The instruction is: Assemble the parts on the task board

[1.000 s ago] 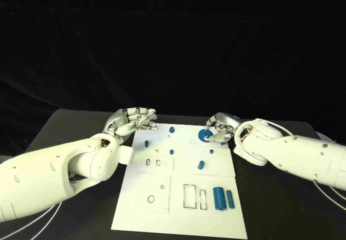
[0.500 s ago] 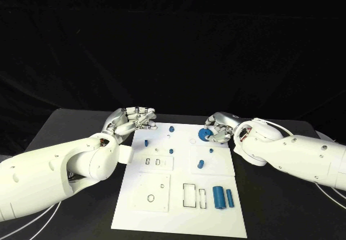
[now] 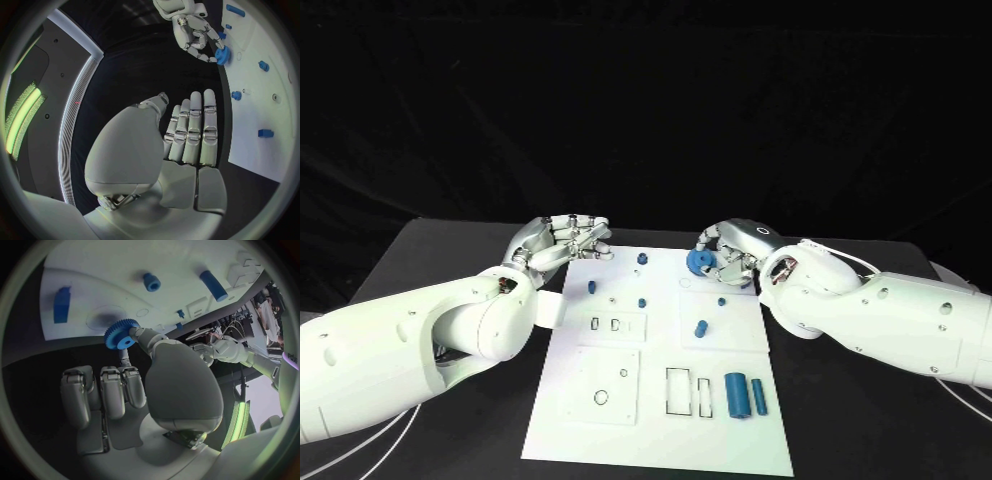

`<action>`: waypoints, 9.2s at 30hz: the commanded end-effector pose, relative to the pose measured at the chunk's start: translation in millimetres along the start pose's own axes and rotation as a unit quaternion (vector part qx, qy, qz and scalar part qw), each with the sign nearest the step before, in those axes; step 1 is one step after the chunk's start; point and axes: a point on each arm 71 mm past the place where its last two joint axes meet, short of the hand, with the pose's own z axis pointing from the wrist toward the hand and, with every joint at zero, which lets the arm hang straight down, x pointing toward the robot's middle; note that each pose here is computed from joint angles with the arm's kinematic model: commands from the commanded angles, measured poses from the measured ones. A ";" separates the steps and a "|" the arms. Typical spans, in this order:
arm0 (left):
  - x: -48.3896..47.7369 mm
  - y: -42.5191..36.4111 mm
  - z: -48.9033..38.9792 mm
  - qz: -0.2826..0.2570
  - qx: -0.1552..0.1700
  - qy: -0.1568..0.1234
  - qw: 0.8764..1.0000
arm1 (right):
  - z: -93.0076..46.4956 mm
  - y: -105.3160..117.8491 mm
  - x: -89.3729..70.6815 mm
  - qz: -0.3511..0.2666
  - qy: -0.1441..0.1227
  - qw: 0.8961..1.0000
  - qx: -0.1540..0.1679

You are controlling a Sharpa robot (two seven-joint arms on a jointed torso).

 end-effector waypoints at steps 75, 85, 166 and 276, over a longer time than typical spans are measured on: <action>7.8 -0.8 2.5 -0.009 0.004 0.014 1.000 | 44.7 90.2 55.5 -0.029 0.039 0.996 -0.074; 7.0 -0.8 2.6 -0.008 0.004 0.014 1.000 | 38.4 78.8 47.9 -0.013 0.010 0.998 -0.065; 2.8 7.8 5.0 -0.014 -0.003 0.012 1.000 | -39.9 -88.3 28.8 0.138 0.055 0.989 0.021; -4.3 16.6 18.9 -0.013 -0.008 -0.008 1.000 | -5.5 129.0 115.0 0.065 0.134 0.984 -0.094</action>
